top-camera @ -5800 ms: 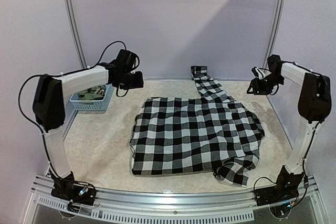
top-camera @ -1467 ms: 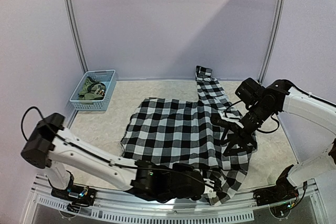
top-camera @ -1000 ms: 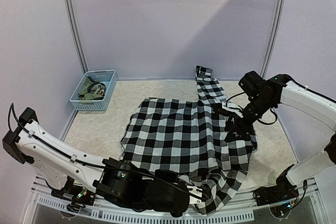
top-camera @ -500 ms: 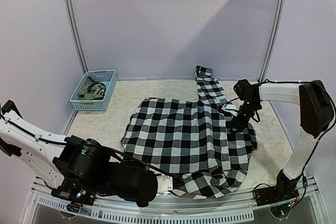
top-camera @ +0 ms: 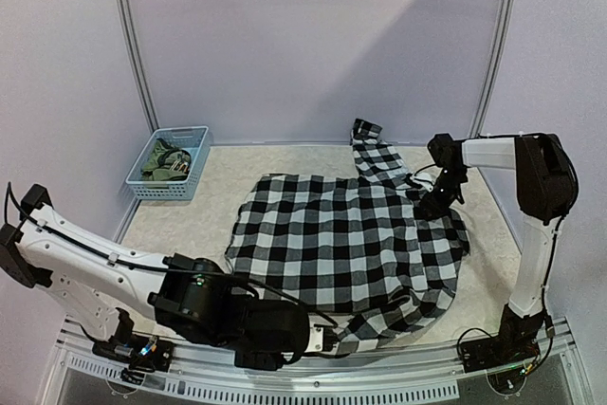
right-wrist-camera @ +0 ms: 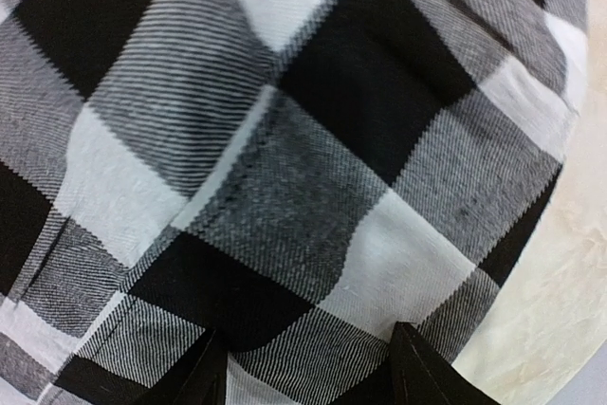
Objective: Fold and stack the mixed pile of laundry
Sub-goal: Flatten out the crumpled shirt at the center of the board.
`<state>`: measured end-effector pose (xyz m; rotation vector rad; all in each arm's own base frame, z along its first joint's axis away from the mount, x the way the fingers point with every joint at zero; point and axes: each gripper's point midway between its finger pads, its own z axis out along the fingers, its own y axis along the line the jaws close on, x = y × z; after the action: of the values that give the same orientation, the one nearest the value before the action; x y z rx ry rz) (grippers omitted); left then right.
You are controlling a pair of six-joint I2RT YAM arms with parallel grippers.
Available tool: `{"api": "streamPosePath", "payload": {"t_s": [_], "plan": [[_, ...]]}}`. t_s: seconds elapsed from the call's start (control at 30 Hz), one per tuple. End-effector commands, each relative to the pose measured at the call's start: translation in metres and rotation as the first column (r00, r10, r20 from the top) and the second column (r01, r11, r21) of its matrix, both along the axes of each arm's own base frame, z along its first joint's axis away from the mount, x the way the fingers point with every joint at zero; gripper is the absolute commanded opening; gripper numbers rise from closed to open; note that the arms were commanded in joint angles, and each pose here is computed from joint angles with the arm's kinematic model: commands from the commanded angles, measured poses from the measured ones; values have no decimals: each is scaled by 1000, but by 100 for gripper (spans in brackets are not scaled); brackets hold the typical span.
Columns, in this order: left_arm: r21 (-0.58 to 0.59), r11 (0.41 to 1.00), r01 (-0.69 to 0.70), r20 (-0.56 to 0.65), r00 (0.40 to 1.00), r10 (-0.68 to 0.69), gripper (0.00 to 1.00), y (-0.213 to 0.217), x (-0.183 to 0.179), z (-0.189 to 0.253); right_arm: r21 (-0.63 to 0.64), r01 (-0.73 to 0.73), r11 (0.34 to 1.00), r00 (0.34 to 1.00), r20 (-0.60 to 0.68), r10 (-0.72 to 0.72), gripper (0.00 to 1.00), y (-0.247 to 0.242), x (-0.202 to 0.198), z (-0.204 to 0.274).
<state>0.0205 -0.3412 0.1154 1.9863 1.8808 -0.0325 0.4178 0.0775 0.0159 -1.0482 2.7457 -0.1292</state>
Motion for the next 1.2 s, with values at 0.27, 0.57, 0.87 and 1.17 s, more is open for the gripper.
{"api": "streamPosePath", "payload": {"t_s": [0.27,0.57,0.87,1.17], "plan": [[13,998,63,-38,997,-63,0,-32,28,-9,-28,118,993,989,-81,-120,58,-31,4,-35],[-43,997,-61,52,997,63,34,-5,66,19,107,108,988,994,-45,-104,59,-15,-26,26],[-327,827,-457,50,866,498,65,39,170,68,162,40,986,998,43,-48,60,-10,-52,80],[-339,231,-912,-249,324,913,73,111,286,15,140,83,987,995,34,-89,61,-25,-41,73]]}}
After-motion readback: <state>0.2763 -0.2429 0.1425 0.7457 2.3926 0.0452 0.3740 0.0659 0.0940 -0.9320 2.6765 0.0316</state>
